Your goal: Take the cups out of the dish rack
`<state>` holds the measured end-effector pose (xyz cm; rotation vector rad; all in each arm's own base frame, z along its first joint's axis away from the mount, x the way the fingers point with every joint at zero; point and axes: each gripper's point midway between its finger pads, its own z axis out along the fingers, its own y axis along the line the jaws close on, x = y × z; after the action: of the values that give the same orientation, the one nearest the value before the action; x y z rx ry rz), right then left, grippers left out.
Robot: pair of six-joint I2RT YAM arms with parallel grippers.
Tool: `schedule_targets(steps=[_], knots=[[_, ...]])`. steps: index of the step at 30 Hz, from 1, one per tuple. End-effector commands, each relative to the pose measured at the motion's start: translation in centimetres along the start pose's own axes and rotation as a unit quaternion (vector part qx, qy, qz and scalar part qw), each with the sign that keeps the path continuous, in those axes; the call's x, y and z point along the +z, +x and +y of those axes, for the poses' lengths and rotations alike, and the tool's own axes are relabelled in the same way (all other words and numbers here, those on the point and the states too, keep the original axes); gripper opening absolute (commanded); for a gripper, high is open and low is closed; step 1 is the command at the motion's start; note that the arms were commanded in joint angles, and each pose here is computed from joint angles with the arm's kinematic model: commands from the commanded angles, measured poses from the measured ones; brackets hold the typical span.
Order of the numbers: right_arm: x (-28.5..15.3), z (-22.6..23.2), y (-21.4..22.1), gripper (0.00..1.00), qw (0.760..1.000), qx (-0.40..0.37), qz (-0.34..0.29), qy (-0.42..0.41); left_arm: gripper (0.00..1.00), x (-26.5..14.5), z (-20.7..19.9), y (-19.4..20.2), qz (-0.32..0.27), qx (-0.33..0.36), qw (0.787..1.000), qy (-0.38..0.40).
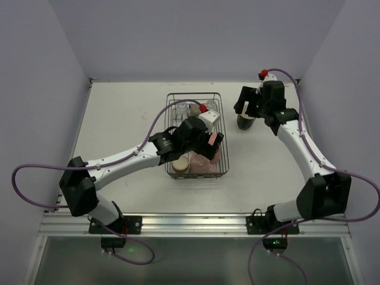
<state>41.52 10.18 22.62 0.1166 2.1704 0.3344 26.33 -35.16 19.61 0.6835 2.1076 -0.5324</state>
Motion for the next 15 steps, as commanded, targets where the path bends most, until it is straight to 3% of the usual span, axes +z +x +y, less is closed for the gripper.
schedule_targets(steps=[1,5,15], knots=[[-2.5,2.4,-0.7,0.83,0.995,0.034,-0.059,-0.073,1.0,1.3,0.3,-2.3,-0.033,0.003,0.999,-0.025],[-6.7,4.0,-0.7,0.82,0.985,0.043,-0.105,-0.131,0.99,3.3,0.2,-1.8,-0.025,0.009,0.999,-0.027],[-9.6,4.8,1.6,0.82,0.978,0.044,-0.111,-0.172,0.91,6.2,0.4,-1.9,-0.031,0.022,0.998,-0.042]])
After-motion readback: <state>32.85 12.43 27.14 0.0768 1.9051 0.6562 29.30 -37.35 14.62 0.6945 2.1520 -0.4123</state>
